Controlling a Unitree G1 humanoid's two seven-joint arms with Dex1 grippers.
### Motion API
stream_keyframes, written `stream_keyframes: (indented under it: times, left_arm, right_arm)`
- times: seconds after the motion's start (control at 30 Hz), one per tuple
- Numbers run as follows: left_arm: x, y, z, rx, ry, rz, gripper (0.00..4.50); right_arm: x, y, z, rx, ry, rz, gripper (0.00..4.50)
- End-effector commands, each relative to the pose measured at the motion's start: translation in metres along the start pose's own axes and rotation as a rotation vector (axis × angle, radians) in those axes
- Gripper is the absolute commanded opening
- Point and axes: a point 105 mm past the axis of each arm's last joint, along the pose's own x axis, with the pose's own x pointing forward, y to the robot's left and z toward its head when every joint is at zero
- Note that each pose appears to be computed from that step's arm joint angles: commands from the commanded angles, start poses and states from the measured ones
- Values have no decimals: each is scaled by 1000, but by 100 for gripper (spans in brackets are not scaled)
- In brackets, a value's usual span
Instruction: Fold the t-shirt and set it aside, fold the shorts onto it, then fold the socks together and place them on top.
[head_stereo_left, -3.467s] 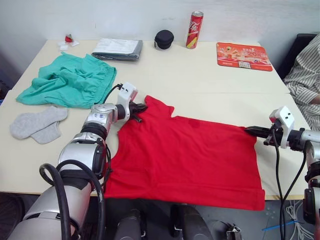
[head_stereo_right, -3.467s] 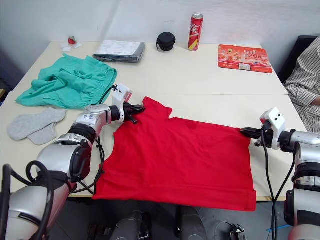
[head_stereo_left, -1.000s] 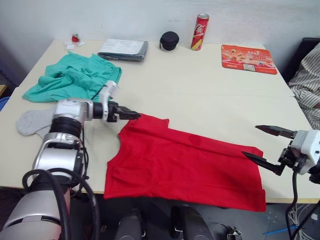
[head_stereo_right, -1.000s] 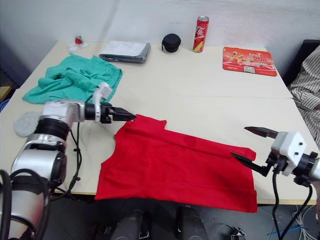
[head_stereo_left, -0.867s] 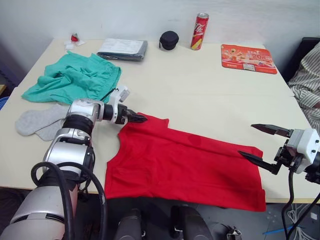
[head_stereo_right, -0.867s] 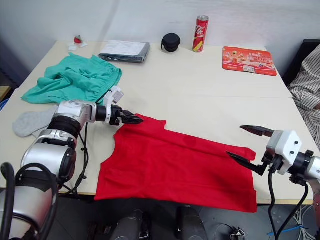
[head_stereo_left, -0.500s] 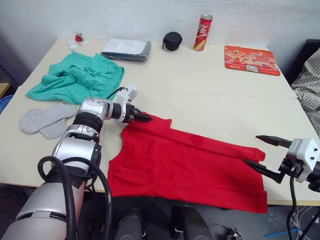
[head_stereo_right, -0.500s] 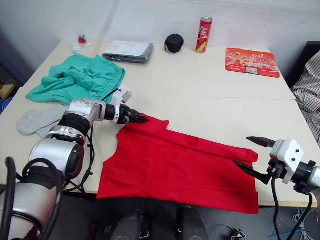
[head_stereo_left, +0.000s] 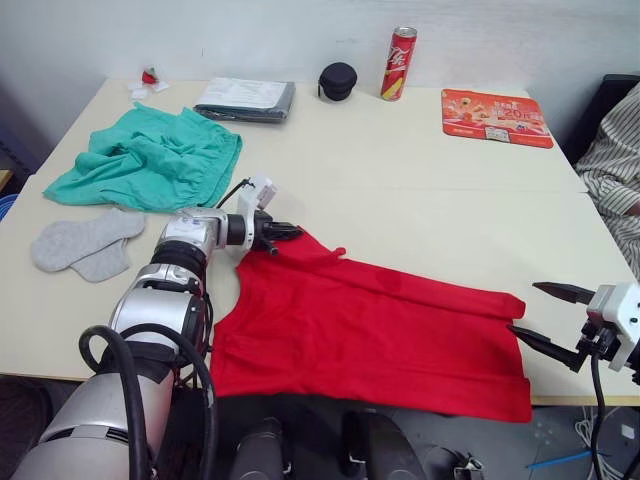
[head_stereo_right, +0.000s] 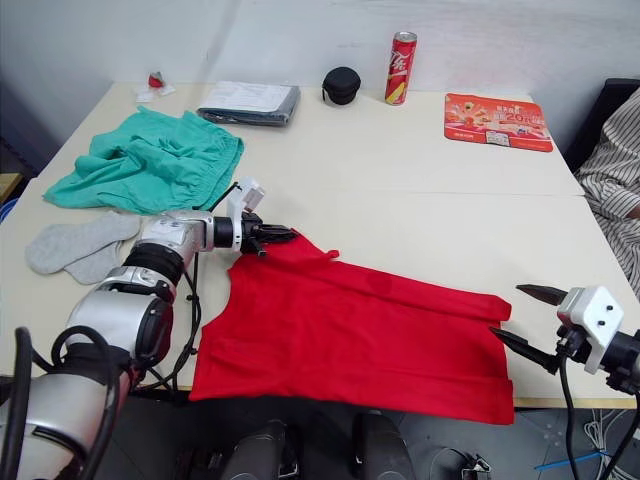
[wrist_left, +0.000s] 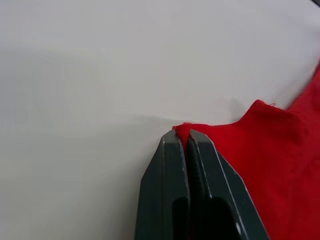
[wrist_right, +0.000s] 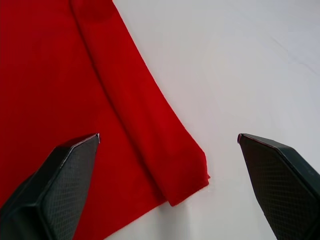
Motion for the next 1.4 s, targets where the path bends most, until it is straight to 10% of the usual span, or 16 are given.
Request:
stream_keyframes:
  times: [0.03, 0.77, 1.27, 1.4]
  left_arm:
    - [-20, -10, 25, 122, -138, -110, 5]
    - [-62, -61, -49, 874, -55, -403, 5]
    - [-67, -59, -70, 1014, 55, -434, 5]
    - [-71, -59, -66, 945, 64, -445, 97]
  right_arm:
    - [-4, 0, 16, -34, -51, -22, 450]
    - [-14, 31, 11, -14, -29, -32, 450]
    - [-15, 36, 3, 16, -14, -57, 450]
    - [-13, 37, 6, 18, -15, -60, 450]
